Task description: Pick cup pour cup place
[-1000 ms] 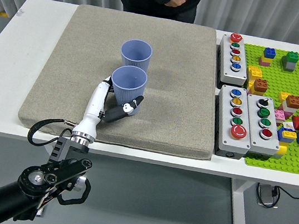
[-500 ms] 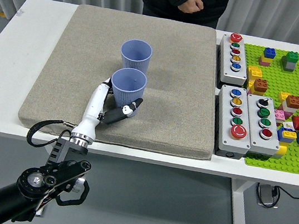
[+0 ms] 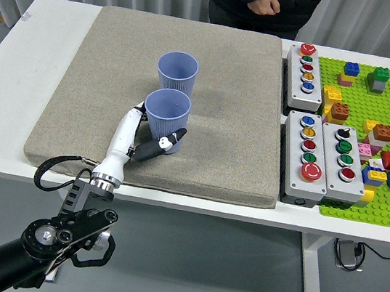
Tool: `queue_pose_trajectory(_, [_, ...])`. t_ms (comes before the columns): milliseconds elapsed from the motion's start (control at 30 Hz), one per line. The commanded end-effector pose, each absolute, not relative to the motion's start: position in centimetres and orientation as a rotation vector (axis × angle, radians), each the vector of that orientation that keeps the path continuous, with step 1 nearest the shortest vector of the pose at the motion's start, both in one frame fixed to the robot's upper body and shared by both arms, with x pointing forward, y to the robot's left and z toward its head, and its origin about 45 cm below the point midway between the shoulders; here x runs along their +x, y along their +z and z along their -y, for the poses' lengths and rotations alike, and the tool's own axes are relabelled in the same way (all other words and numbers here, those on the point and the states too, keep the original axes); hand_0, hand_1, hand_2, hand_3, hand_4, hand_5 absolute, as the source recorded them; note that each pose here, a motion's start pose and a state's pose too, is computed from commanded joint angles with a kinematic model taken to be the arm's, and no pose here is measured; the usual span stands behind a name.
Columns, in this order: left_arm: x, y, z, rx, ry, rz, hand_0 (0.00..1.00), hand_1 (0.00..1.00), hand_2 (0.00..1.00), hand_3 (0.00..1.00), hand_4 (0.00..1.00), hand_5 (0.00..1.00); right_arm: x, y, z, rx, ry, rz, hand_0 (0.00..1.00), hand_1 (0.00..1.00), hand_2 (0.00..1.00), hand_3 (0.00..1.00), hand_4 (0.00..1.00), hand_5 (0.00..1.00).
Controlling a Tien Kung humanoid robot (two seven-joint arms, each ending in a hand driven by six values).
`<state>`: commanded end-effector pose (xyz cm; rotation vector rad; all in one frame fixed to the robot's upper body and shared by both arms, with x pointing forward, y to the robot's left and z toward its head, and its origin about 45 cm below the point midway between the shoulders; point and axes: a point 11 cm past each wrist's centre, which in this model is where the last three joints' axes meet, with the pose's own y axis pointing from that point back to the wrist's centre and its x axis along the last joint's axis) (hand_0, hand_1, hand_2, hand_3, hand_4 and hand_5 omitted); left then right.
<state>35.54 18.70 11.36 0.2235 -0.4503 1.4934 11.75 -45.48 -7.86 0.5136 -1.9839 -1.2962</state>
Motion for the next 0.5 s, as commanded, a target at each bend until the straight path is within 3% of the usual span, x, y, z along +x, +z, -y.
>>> queue_pose_trajectory(500, [35.11, 11.48, -18.76, 0.224, 1.484, 0.467, 0.603, 0.665, 0.81, 0.776, 0.905, 0.526, 11.85, -7.83, 45.49, 0.514, -1.298, 1.987, 0.676, 0.62, 0.573, 0.563, 0.002, 0.182])
